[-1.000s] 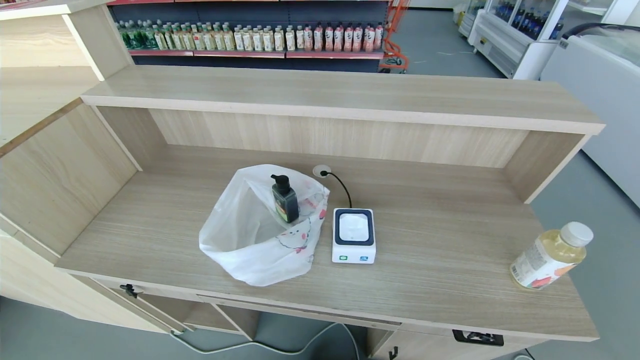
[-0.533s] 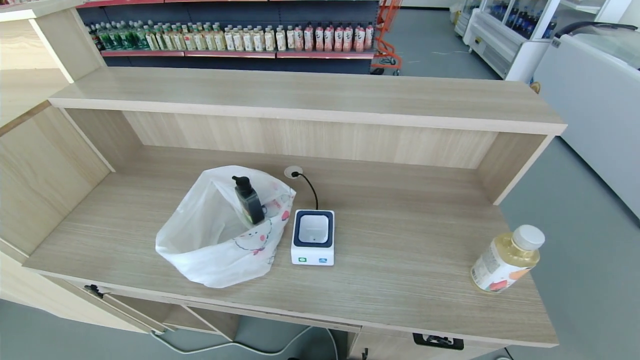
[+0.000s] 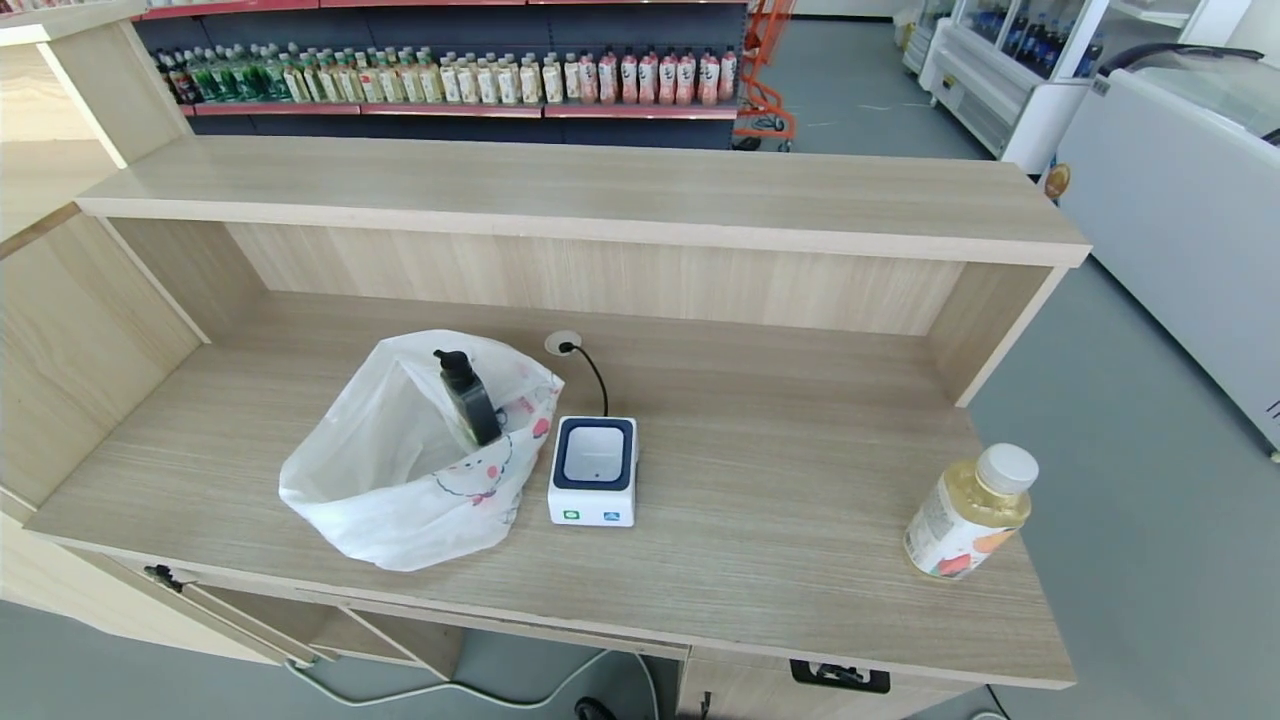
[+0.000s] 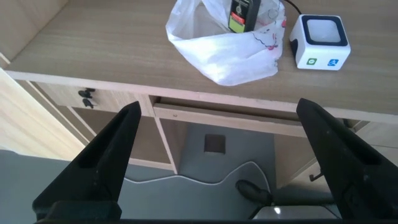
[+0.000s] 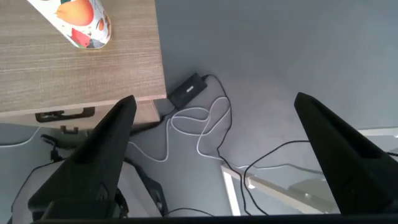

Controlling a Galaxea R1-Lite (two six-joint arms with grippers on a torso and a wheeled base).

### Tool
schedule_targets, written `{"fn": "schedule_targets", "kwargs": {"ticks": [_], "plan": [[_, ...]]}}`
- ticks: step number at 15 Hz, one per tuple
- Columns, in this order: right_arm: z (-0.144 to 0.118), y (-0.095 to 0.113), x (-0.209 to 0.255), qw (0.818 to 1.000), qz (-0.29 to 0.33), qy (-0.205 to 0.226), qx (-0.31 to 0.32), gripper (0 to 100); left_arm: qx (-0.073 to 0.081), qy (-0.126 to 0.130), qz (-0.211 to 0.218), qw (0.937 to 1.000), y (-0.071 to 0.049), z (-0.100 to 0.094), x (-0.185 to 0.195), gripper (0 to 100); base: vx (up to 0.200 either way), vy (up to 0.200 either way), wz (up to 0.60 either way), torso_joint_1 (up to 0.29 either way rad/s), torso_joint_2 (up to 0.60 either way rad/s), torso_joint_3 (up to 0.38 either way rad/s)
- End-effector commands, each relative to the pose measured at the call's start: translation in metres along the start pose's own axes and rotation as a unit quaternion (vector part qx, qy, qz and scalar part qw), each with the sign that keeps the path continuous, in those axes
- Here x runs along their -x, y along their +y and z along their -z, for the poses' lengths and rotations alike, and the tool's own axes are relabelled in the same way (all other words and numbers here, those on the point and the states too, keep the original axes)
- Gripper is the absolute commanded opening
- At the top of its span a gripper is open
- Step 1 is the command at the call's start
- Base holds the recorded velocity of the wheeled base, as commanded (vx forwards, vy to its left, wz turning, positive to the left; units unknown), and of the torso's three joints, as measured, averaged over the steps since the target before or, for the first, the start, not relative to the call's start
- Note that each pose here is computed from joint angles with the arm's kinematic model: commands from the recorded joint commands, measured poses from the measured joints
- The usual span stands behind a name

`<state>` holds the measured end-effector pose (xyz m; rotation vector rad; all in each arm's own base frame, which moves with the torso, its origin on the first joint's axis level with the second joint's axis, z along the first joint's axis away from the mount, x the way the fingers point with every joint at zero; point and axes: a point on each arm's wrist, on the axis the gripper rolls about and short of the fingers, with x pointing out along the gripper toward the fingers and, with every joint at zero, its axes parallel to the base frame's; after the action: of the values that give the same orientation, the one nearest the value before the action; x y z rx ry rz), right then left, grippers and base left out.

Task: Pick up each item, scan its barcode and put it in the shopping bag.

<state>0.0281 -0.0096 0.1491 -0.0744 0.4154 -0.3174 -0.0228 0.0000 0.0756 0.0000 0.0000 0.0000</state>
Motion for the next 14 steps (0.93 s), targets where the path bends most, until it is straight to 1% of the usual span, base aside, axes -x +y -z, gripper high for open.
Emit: {"fn": "schedule_targets", "kwargs": {"ticks": [1,3,4,7,8,10,12,14], "plan": [[0.006,0.001,-0.006,1.000,-0.011,0.021,0.001,100,0.000,0.000,0.000,1.0000,0.000,0.000,0.000,100,0.000,0.000,0.00,0.000,0.00,0.000],[0.005,0.004,-0.012,0.999,-0.038,0.037,0.005,100,0.000,0.000,0.000,1.0000,0.000,0.000,0.000,100,0.000,0.000,0.00,0.000,0.00,0.000],[0.001,0.006,-0.019,0.998,-0.058,0.038,-0.008,100,0.000,0.000,0.000,1.0000,0.000,0.000,0.000,100,0.000,0.000,0.00,0.000,0.00,0.000],[-0.021,0.018,-0.041,0.993,-0.116,0.010,-0.036,100,0.000,0.000,0.000,1.0000,0.000,0.000,0.000,100,0.000,0.000,0.00,0.000,0.00,0.000],[-0.028,0.022,-0.051,0.992,-0.124,0.002,-0.034,100,0.000,0.000,0.000,1.0000,0.000,0.000,0.000,100,0.000,0.000,0.00,0.000,0.00,0.000],[-0.033,0.031,-0.066,0.990,-0.138,0.002,-0.025,100,0.000,0.000,0.000,1.0000,0.000,0.000,0.000,100,0.000,0.000,0.00,0.000,0.00,0.000],[-0.032,0.041,-0.083,0.991,-0.130,0.015,-0.013,100,0.000,0.000,0.000,1.0000,0.000,0.000,0.000,100,0.000,0.000,0.00,0.000,0.00,0.000],[-0.028,0.046,-0.090,0.991,-0.127,0.030,-0.004,100,0.000,0.000,0.000,1.0000,0.000,0.000,0.000,100,0.000,0.000,0.00,0.000,0.00,0.000]]}}
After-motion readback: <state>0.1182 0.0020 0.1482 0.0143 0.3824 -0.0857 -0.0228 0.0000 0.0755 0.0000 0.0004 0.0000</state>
